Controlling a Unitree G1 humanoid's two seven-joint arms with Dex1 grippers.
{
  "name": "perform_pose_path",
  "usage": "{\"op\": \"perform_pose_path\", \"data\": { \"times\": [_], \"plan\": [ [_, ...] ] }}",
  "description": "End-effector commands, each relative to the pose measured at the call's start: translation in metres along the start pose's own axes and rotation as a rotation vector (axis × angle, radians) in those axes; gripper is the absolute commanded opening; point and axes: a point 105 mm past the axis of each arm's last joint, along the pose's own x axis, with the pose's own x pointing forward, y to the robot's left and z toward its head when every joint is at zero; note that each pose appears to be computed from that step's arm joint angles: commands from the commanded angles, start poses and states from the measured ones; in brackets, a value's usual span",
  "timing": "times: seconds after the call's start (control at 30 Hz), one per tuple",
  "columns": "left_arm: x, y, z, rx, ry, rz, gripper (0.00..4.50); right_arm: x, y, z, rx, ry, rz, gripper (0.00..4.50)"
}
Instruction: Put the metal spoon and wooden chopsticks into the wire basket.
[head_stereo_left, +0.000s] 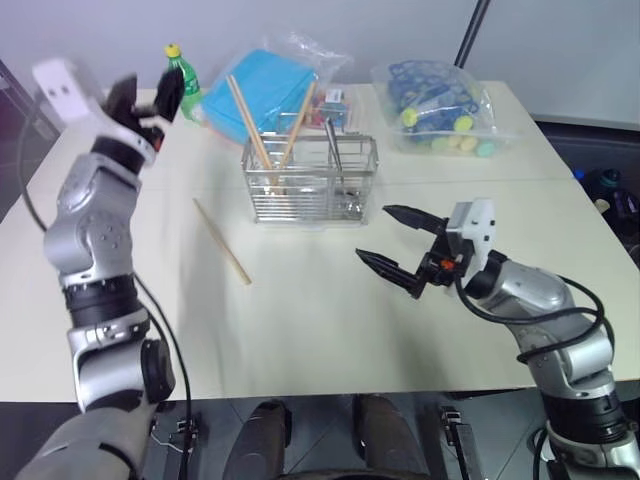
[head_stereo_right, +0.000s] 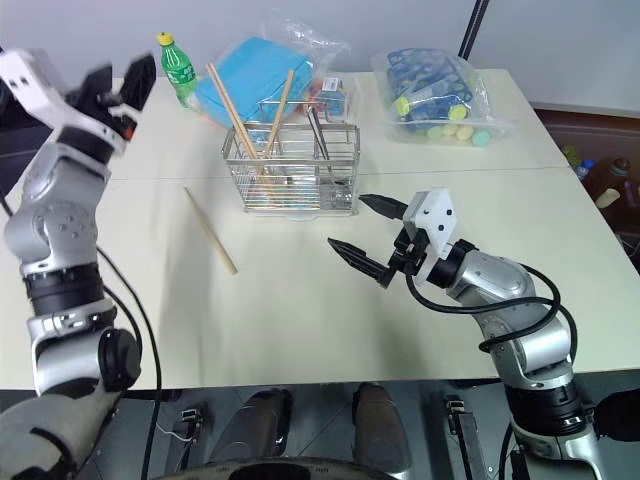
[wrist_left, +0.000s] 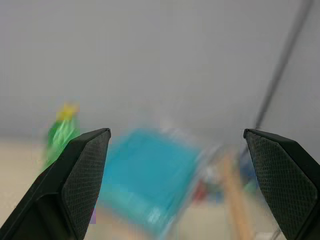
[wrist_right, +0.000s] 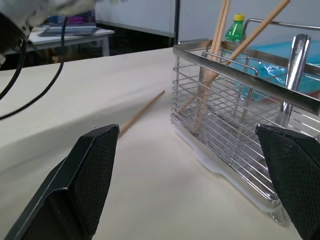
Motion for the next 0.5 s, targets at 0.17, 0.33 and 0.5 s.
{"op": "perform_pose_path", "data": {
  "times": [0.17,0.33,0.5],
  "plan": [
    [-0.046,0.012,-0.045,0.059,0.263,0.179,4.48,-0.009,0.000,0.016,-0.044,0.006,0.052,4.50],
    [-0.053,-0.009,-0.056,0.051,0.302,0.154,4.48,-0.010,-0.001,0.015,-0.038,0.048,0.102,4.50],
    [-0.053,-0.017,-0.070,0.118,0.324,0.217,4.48,-0.009,-0.002,0.018,-0.038,0.057,0.121,4.50]
  ]
}}
